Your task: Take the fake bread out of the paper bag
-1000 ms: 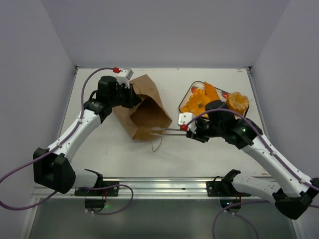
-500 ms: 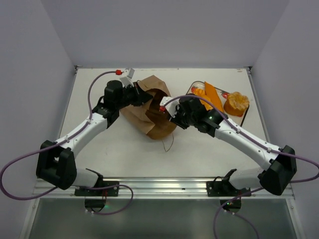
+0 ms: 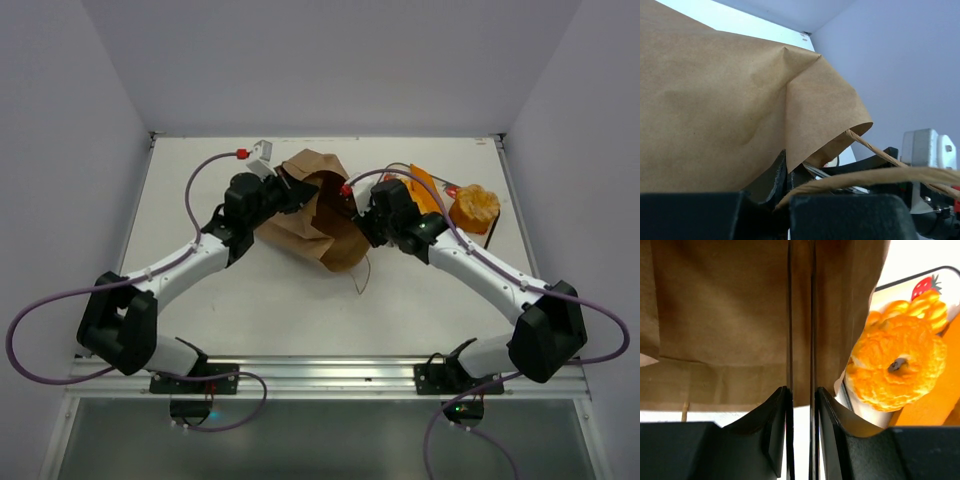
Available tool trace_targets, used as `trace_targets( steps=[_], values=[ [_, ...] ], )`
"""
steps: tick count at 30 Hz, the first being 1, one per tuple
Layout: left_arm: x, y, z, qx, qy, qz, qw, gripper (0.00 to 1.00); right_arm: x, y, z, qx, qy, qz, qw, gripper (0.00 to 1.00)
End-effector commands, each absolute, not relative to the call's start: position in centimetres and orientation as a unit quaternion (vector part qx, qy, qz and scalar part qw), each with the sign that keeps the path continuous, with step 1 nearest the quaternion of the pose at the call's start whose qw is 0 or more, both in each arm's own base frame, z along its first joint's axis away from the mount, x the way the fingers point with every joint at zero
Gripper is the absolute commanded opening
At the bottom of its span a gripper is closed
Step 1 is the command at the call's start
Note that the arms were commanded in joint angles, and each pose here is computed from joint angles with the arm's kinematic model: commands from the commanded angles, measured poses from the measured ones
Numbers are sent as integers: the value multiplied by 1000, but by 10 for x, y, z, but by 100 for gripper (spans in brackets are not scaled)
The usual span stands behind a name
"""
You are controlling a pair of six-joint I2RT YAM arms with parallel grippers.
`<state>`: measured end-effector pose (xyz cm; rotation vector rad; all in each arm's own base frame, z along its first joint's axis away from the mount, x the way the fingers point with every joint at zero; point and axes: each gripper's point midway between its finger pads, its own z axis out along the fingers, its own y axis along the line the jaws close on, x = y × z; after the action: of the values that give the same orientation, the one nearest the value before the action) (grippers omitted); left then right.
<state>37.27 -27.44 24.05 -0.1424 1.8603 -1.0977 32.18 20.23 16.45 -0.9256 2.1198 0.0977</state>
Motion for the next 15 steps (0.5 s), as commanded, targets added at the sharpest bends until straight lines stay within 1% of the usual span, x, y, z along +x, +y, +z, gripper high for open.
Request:
trace_targets(
  steps=[1,7,10,15],
  values=[
    [378,-276,275,-85,711,-469,517,0,328,213,175,-313,840,71,437,32],
    [382,-280,282,-101,700,-469,528,0,330,215,177,-258,860,85,432,31],
    [385,-283,281,-97,704,-465,528,0,331,216,171,-212,876,92,423,33],
    [384,-283,272,-87,715,-456,523,0,328,221,165,-170,891,123,404,33]
  ],
)
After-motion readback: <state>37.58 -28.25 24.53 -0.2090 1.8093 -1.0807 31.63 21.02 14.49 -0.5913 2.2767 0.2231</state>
